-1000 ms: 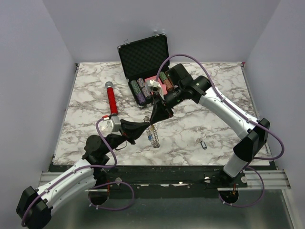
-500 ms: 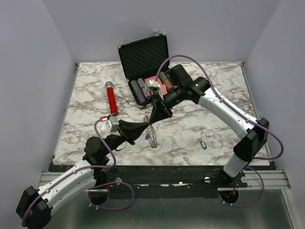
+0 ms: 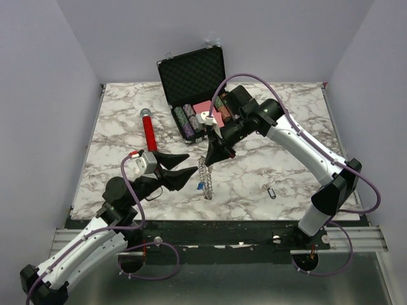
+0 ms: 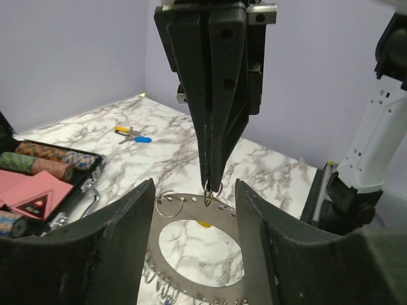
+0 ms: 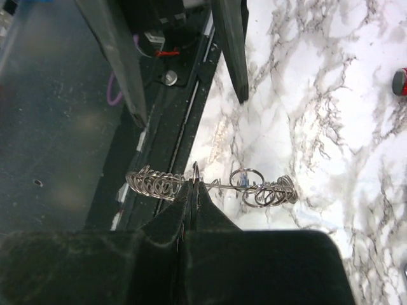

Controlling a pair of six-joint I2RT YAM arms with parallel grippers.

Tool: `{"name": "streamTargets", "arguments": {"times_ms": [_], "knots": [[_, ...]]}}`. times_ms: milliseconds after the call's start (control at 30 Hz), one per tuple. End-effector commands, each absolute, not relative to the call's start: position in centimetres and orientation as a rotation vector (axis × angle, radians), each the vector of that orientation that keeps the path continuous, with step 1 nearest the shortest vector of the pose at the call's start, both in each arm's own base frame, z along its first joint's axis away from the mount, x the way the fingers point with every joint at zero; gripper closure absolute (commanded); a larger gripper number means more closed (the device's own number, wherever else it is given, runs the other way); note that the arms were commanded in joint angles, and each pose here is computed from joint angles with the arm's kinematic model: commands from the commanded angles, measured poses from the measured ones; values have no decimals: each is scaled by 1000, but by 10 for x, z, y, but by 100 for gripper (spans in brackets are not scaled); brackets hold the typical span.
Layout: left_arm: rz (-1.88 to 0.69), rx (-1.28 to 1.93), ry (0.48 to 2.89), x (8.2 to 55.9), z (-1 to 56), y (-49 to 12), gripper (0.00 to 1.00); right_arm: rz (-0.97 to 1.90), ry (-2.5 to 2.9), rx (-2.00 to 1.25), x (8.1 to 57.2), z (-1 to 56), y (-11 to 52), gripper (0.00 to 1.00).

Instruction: Put the keys on the keyring

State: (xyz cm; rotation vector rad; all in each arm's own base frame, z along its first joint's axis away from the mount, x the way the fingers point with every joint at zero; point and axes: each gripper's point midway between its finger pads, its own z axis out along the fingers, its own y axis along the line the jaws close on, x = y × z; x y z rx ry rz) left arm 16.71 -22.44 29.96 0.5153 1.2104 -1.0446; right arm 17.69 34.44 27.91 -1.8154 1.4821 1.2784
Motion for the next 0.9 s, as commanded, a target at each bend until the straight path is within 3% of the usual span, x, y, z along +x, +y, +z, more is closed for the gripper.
{"name": "streamTargets", "arguments": {"times_ms": [0,300,867], "knots": [[-885,683,1359,170,279,-221,37,1171,1451,-1868,181,283,337,100],[-856,959,1396,169,278,-244,37,1132,1468,-1888,182,276,339,100],[-891,1020,1370,173,281,-259,62,1145,1469,-1886,181,276,340,100]]}}
